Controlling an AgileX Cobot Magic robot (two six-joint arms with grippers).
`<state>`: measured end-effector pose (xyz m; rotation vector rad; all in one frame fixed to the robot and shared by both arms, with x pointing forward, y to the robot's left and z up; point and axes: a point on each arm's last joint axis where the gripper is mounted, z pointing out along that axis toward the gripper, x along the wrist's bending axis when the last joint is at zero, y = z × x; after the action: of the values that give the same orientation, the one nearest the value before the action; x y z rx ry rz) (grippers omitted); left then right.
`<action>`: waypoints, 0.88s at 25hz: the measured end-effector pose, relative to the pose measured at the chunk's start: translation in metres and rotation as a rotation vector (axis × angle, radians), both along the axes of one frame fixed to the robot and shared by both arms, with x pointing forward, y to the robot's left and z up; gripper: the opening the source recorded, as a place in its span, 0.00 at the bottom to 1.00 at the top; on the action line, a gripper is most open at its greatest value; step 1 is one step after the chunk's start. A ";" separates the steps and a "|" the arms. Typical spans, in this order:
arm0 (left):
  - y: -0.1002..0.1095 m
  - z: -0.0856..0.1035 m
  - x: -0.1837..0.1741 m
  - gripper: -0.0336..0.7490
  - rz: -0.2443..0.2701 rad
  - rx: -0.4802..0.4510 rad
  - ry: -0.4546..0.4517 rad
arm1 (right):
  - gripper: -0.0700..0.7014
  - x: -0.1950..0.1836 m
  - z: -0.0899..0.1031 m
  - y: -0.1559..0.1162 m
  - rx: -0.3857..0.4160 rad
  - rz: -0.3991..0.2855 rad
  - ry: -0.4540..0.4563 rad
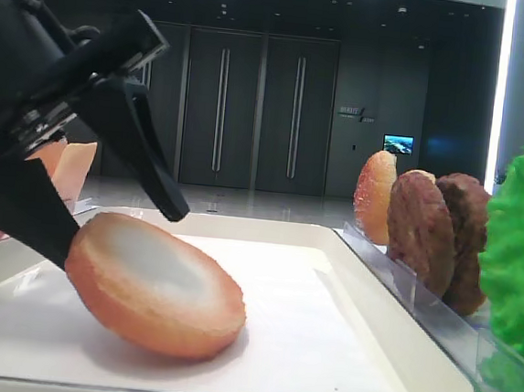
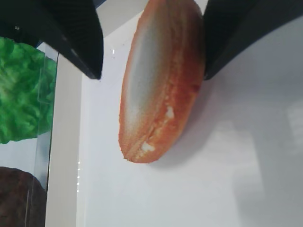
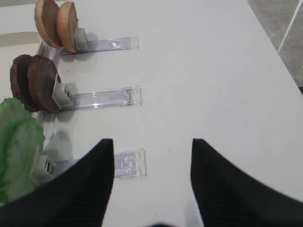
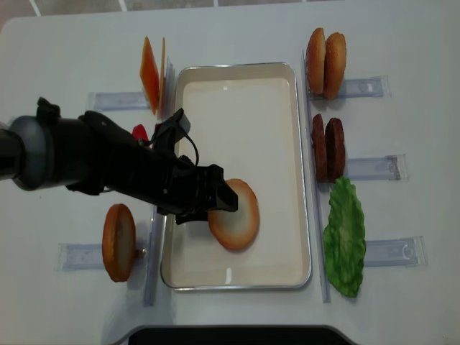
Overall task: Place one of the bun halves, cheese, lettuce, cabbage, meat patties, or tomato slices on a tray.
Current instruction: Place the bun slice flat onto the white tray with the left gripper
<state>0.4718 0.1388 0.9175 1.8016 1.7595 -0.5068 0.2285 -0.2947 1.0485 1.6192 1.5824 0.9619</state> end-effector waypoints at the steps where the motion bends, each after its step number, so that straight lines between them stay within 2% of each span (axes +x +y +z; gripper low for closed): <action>1: 0.000 0.001 0.001 0.65 -0.002 0.007 0.004 | 0.55 0.000 0.000 0.000 0.000 0.000 0.000; 7: -0.001 0.007 0.006 0.65 -0.018 0.045 0.032 | 0.55 0.000 0.000 0.000 0.000 0.000 0.000; 14: 0.001 0.016 0.012 0.65 -0.041 0.141 0.070 | 0.55 0.000 0.000 0.000 0.000 0.000 0.000; 22: 0.006 0.041 0.006 0.65 -0.054 0.156 0.034 | 0.55 0.000 0.000 0.000 0.000 0.000 0.000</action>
<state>0.4779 0.1453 0.9582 1.9633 1.8214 -0.4340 0.2285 -0.2947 1.0485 1.6192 1.5824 0.9619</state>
